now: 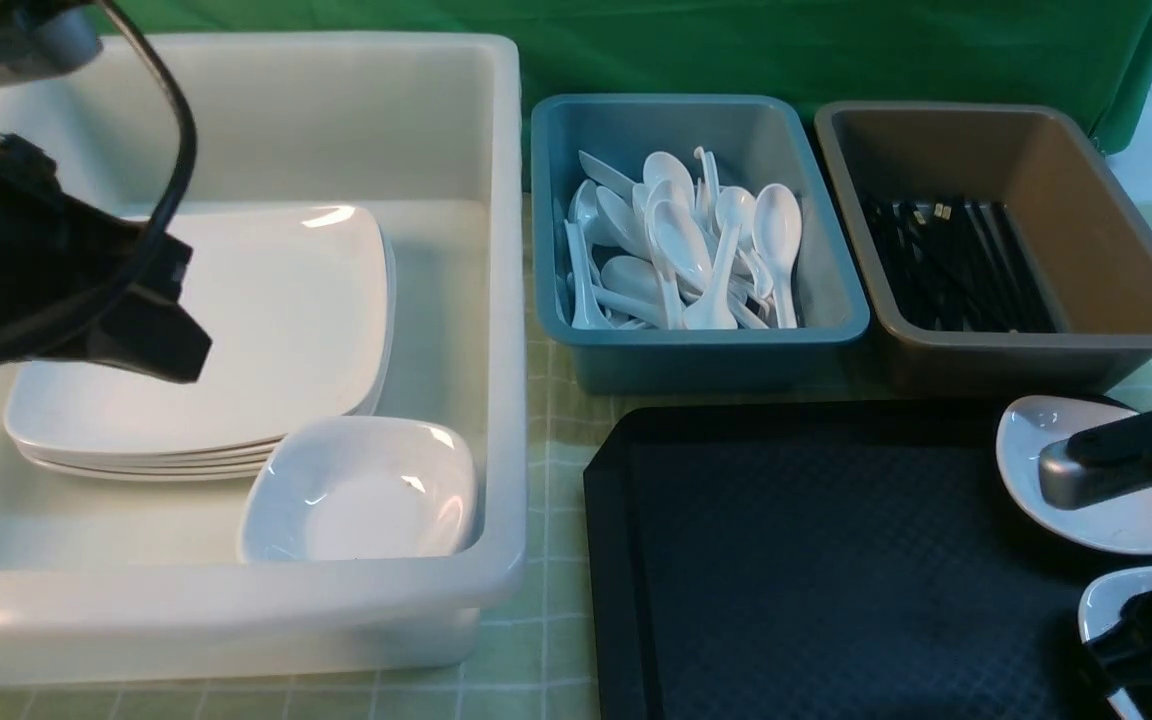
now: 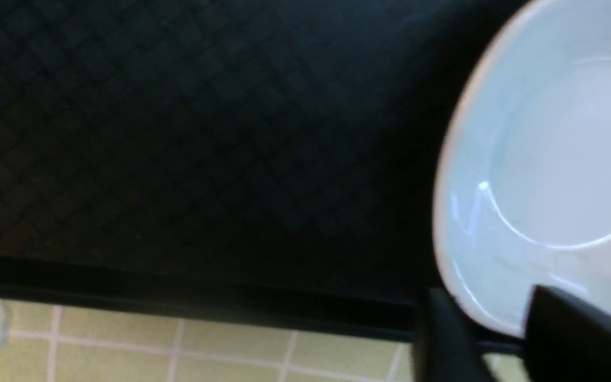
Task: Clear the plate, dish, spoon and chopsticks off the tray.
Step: Use the right arm to grab a small plate from the dinner plate
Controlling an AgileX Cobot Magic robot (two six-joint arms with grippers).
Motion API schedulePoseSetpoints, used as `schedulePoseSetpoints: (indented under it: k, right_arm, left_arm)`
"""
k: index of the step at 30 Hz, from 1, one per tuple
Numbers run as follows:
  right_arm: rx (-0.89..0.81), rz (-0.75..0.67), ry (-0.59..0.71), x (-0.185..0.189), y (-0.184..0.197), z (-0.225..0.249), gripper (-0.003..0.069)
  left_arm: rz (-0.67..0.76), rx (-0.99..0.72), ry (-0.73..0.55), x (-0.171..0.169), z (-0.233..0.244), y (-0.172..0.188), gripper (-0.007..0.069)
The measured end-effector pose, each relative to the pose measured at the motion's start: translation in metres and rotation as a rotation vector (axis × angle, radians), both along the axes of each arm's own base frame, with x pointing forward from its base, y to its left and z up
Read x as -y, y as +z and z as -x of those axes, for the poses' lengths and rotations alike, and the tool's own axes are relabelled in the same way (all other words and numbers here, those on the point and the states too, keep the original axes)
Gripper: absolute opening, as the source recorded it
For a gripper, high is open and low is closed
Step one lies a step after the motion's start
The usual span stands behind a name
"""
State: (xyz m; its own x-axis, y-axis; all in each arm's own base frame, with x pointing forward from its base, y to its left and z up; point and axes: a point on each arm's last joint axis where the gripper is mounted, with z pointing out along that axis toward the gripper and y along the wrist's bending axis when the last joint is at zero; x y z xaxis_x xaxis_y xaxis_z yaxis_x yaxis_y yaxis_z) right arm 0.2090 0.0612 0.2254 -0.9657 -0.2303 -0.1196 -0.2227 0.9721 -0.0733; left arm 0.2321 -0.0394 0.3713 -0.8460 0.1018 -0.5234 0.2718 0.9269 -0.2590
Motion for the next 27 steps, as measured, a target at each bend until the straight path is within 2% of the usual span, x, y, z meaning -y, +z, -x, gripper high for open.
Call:
schedulePoseSetpoints:
  k: [3,5,10,17,22,25,27]
  right_arm:
    - [0.002,0.007,0.012,-0.006,-0.006,-0.004,0.0366]
    - [0.007,0.024,0.015,-0.008,-0.010,-0.007,0.0377]
    - [-0.005,0.098,0.030,-0.007,-0.029,-0.019,0.0357]
    - [0.003,0.107,0.044,-0.012,-0.051,-0.034,0.0350]
    - [-0.025,0.168,0.056,-0.010,-0.068,-0.040,0.0346]
    - [-0.035,0.195,0.061,-0.008,-0.071,-0.041,0.0312]
    - [-0.037,0.200,0.063,-0.008,-0.072,-0.041,0.0243]
  left_arm:
    - [-0.005,0.002,0.001,0.000,0.000,0.000,-0.0013]
    - [-0.006,0.003,0.001,0.000,0.000,0.000,-0.0013]
    - [-0.006,0.003,0.001,0.000,0.000,0.000,-0.0013]
    - [-0.006,0.004,0.002,0.000,0.000,0.000,-0.0013]
    - [-0.006,0.004,0.002,0.000,0.000,0.000,-0.0013]
    - [-0.006,0.004,0.002,0.000,0.000,0.000,-0.0013]
    - [-0.006,0.005,0.002,0.000,0.000,0.000,-0.0013]
